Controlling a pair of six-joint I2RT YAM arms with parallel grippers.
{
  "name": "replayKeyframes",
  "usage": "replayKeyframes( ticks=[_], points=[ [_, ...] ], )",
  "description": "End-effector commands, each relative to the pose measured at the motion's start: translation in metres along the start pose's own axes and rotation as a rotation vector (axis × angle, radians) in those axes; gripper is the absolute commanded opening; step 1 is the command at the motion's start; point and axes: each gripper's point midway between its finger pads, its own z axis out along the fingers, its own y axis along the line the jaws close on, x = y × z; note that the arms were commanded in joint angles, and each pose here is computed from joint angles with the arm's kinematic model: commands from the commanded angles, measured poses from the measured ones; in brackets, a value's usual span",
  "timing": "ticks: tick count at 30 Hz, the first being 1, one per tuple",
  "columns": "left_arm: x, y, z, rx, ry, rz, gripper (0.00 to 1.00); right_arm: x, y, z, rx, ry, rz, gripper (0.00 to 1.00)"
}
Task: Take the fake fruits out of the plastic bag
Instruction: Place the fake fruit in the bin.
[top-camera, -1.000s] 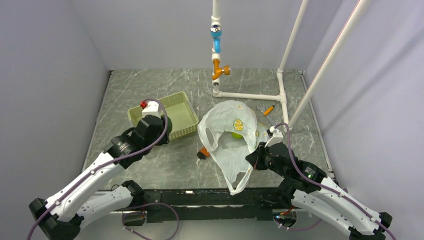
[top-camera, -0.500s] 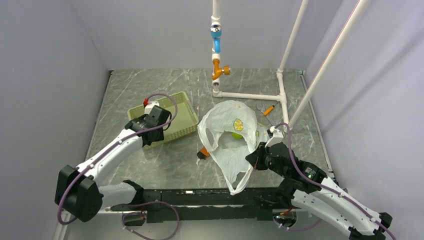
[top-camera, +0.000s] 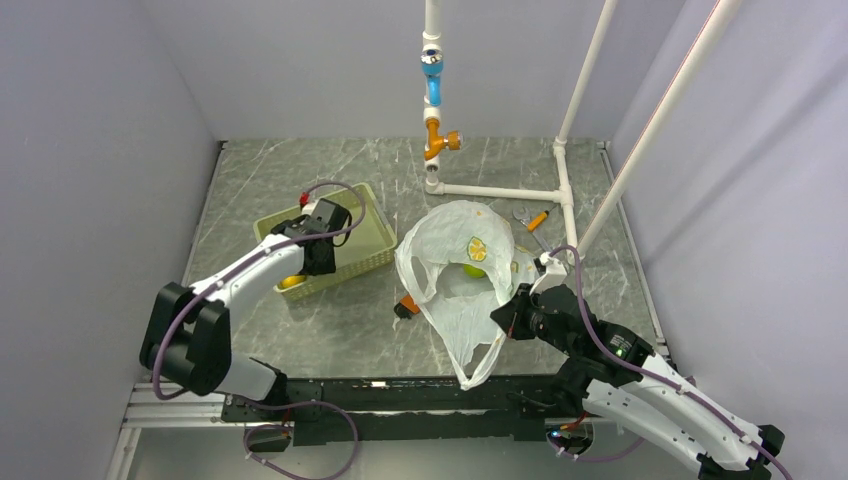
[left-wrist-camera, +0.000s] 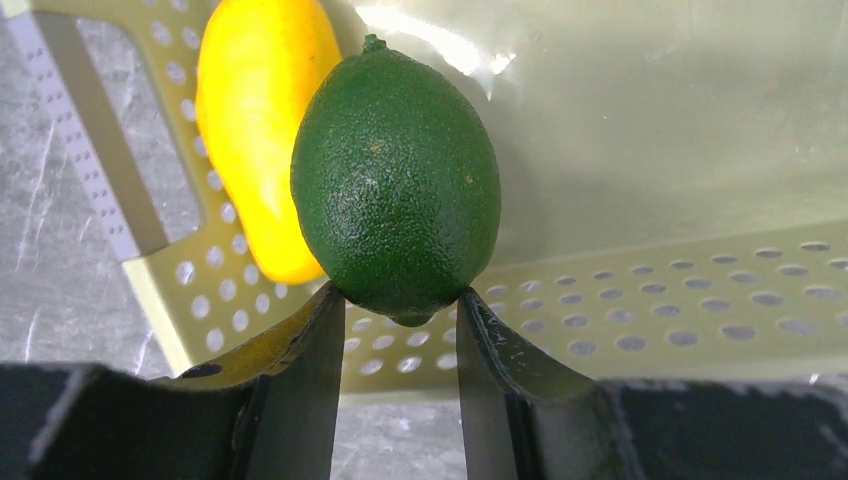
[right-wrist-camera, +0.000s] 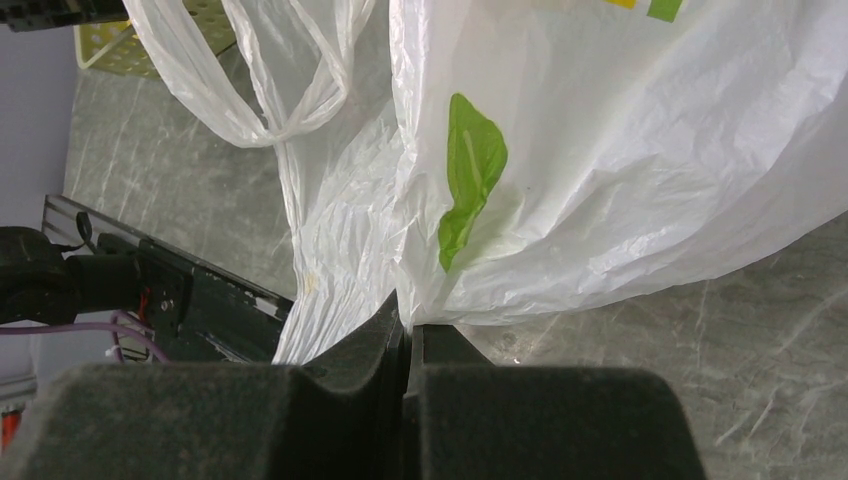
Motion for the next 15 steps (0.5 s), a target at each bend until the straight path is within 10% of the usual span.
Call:
replayKeyframes(
  ticks=[1,15],
  points=[
    [0.002,-0.01,0.006,0.026,0.053,0.024,0.31,-0.012,0.01,0.0,-0.036,-0.042,0.0,0.0],
    [0.006,-0.005,-0.009,0.056,0.059,0.0,0.69,-0.014,0.012,0.002,-0.031,-0.036,-0.024,0.0]
  ],
)
